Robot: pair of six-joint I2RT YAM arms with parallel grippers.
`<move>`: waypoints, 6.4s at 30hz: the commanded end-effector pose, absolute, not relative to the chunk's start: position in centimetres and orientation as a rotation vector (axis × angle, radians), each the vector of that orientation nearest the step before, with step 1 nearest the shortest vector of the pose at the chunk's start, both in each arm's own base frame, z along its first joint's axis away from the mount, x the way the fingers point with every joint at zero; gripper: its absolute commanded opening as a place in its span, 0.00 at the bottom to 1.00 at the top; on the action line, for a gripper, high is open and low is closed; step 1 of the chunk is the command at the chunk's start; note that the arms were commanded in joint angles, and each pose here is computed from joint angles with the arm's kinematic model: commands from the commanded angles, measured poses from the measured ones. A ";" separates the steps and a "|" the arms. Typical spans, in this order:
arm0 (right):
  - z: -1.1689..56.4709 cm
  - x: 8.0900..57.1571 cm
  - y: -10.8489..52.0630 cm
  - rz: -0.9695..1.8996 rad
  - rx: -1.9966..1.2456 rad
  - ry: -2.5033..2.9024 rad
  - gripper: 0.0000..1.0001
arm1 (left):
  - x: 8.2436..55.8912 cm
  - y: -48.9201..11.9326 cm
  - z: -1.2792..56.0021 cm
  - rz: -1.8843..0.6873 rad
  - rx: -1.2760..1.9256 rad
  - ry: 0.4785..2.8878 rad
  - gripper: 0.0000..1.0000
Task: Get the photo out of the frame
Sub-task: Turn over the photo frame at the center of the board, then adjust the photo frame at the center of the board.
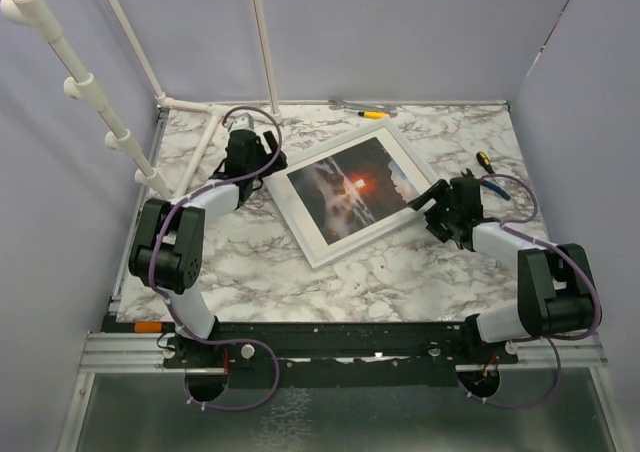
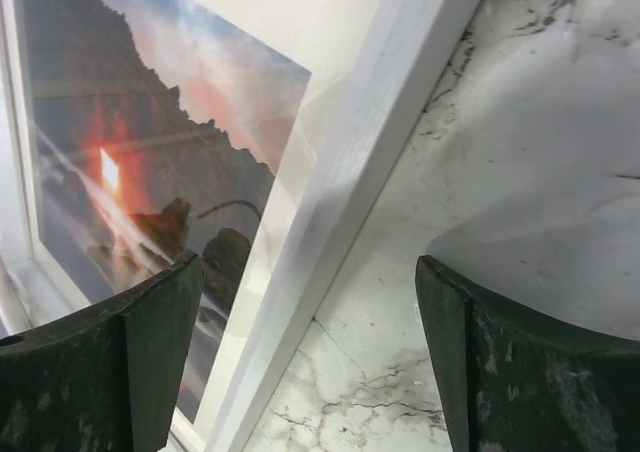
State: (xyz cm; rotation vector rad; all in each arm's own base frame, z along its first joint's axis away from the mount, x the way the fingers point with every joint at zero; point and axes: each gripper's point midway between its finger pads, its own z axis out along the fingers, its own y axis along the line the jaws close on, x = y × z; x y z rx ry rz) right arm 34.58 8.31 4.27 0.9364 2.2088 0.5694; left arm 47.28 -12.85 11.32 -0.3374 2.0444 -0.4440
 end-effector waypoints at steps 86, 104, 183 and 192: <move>6.0 31.8 10.8 0.563 0.464 2.425 0.82 | 37.0 -18.3 3.0 -0.071 0.133 2.400 0.40; 14.8 32.1 16.1 0.883 0.084 2.216 0.57 | 37.4 -18.8 8.9 -0.119 0.106 2.309 0.07; 9.0 31.3 28.9 1.053 -0.217 2.325 0.05 | 35.8 -19.1 8.7 -0.128 0.109 2.359 0.43; 11.1 30.8 22.1 0.776 -0.074 2.277 0.28 | 35.9 -18.8 6.5 -0.082 0.124 2.381 0.57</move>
